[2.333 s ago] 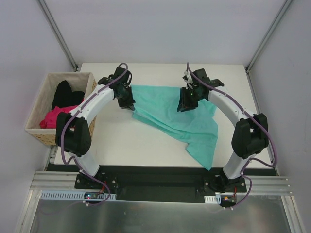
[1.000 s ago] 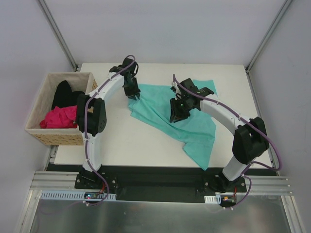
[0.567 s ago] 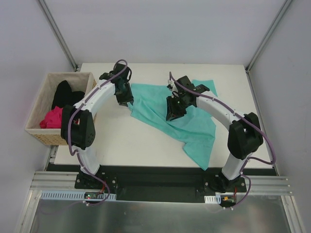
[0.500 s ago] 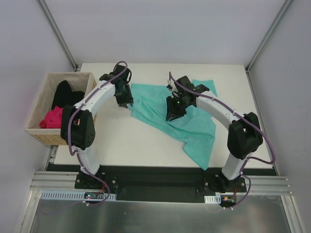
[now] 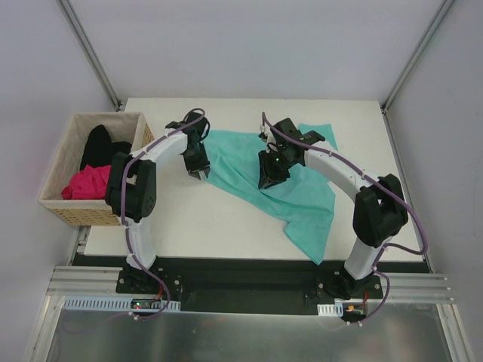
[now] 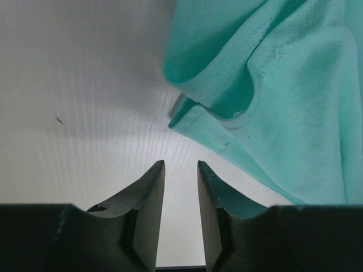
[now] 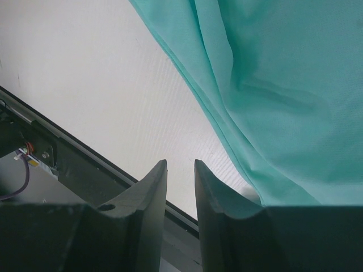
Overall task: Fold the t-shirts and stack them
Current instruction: Flatten out the tshirt
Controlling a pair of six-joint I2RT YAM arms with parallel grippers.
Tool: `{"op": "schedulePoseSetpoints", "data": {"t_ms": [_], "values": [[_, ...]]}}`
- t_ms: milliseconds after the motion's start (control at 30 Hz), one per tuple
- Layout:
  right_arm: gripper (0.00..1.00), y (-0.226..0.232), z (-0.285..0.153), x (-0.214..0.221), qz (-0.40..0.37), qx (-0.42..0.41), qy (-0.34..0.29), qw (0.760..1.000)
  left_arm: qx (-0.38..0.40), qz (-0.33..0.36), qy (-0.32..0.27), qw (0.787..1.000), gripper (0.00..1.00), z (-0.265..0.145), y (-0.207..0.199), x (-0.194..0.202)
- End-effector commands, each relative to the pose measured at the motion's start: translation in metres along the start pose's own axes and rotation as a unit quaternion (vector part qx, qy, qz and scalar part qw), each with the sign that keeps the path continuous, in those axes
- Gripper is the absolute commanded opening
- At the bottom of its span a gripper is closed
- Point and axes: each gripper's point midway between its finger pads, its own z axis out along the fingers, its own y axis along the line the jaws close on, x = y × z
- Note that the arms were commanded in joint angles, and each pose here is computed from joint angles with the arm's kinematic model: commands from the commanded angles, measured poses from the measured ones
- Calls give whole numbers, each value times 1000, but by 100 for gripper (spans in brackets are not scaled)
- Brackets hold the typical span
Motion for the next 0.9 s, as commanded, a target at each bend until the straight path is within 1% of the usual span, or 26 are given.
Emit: {"op": "schedulePoseSetpoints", "data": {"t_ms": [0,500,867], "values": [[29,7,-16,-8,-18,4,-19,1000,13,10,-1,1000,29,4,-12,-9],[29,4,-20,-18,-13,20,-18,1000,27,28,3,999,29,19,-26,-26],[29,2,-19,-21,-8,24,-12,1000,14,25,24,999,29,32,-15,-17]]}}
